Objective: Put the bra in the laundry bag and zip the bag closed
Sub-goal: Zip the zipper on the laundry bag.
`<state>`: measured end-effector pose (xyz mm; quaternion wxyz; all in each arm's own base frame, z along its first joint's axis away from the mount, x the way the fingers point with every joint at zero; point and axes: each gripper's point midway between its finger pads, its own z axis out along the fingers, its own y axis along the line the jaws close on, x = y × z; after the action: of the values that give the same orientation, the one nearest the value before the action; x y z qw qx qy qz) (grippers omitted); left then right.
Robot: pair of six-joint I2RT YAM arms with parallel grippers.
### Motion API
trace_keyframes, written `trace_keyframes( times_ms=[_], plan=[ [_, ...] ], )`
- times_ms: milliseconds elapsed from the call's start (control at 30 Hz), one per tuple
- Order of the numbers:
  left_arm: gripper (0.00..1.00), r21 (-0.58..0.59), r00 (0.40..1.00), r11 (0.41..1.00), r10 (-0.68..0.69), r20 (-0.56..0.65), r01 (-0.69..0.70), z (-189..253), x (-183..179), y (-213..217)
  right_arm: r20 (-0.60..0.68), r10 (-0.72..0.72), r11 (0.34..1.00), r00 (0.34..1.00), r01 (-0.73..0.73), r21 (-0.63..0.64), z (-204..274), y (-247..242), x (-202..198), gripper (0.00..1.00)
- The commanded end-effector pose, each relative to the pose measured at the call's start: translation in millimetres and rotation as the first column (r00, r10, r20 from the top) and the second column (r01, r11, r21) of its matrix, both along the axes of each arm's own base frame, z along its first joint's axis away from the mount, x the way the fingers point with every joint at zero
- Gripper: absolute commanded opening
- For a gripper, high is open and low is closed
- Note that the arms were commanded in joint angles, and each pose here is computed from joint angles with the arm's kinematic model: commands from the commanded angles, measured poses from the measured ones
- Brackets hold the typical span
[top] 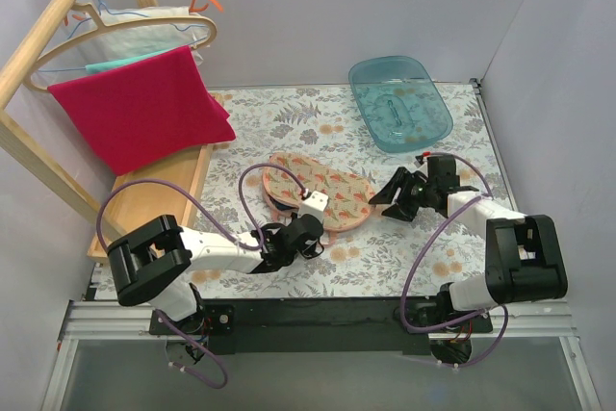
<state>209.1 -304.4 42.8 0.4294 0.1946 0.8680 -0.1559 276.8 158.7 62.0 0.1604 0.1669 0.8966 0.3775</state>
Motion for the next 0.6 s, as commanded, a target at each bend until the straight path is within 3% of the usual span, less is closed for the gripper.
trace_keyframes(
  times_ms=[0,67,233,267,567],
  plan=[
    [0.0,-0.031,1.0,1.0,-0.003,-0.007,0.003,10,5,-15,0.036,-0.018,0.999,0.999,0.017,0.051,8,4,-7,0.69],
    [0.0,-0.034,1.0,0.999,-0.003,-0.001,0.003,13,8,-19,0.032,-0.034,0.998,0.999,0.032,0.045,6,1,-11,0.78],
    [0.0,-0.039,0.999,0.998,-0.04,0.029,0.041,21,8,-21,0.022,-0.052,0.998,0.998,0.051,0.04,3,-1,-16,0.84],
    [0.0,-0.05,0.998,0.997,-0.051,0.033,0.053,23,7,-23,0.019,-0.052,0.998,0.998,0.051,0.039,3,-1,-17,0.96],
    [0.0,-0.064,0.997,0.995,-0.069,0.025,0.07,29,5,-29,-0.012,-0.127,0.984,0.992,0.127,0.128,22,3,-28,0.98]
  ],
)
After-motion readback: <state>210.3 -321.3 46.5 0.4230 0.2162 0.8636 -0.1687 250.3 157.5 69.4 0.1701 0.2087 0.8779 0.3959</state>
